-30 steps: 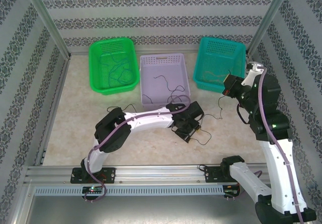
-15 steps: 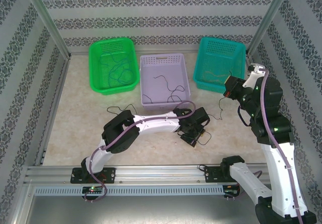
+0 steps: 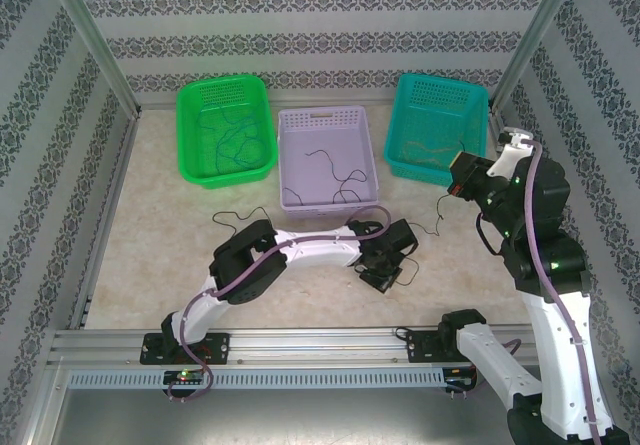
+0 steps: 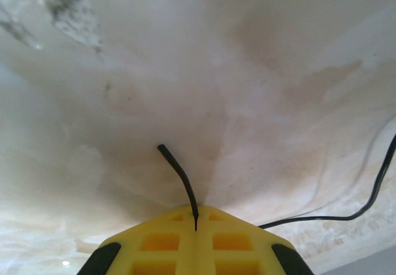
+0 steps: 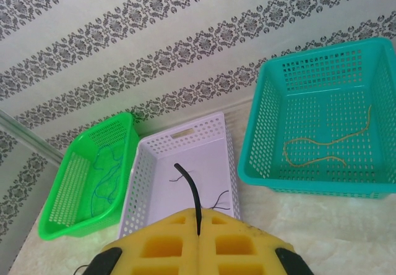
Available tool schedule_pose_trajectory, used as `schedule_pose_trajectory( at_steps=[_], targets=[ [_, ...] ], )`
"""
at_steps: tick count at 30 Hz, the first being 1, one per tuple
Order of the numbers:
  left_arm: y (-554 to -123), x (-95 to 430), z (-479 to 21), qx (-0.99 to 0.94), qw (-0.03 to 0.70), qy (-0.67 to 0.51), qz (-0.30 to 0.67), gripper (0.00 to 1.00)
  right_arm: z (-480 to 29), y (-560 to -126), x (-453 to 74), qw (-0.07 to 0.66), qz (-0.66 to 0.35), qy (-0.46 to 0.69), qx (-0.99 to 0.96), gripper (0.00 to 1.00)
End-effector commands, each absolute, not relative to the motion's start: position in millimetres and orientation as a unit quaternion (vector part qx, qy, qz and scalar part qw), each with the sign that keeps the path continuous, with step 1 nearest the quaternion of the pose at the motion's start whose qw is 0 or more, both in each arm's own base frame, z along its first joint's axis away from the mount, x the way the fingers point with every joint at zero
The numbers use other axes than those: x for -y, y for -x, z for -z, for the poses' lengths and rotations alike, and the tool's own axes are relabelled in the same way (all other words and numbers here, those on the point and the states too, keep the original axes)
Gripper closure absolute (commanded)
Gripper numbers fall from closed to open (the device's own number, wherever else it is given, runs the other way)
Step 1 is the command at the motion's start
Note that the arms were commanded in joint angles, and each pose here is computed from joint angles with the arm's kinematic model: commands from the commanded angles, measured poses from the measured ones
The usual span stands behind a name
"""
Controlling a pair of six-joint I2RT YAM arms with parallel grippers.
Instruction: Untangle the cables
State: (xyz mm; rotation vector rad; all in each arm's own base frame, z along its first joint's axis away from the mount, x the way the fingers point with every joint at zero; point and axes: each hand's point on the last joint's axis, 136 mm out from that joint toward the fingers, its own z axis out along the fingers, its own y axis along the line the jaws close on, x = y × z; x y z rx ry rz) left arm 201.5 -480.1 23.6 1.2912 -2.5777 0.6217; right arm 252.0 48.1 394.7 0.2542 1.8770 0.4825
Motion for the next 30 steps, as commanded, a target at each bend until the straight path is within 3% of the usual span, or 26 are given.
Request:
schedule_pose_trajectory(
  at_steps=[1, 5, 10, 18, 24, 30],
  targets=[
    [-226, 435, -34, 0.828, 0.02, -0.53, -0.184, 1.0, -408, -254, -35, 0.578, -0.171, -0.115, -0.789, 1.0],
    [-244, 362, -79, 0.831, -0.064, -0.524, -0.176, 1.0, -418, -269, -19, 0.59, -0.135, -0.138, -0.784, 1.0],
    [-235, 247, -109, 0.802, -0.137, -0.564, -0.142, 1.0, -448, -301, -3, 0.617, -0.106, -0.167, -0.762, 1.0],
    [-216, 82, -135, 0.708, -0.228, -0.662, -0.093, 1.0, -486, -358, 10, 0.644, -0.158, -0.217, -0.716, 1.0],
    [-193, 25, -133, 0.662, -0.232, -0.708, -0.084, 1.0, -496, -393, 27, 0.645, -0.189, -0.261, -0.693, 1.0],
    [-182, 15, -133, 0.644, -0.23, -0.724, -0.094, 1.0, -500, -419, 24, 0.636, -0.232, -0.266, -0.686, 1.0]
  ],
)
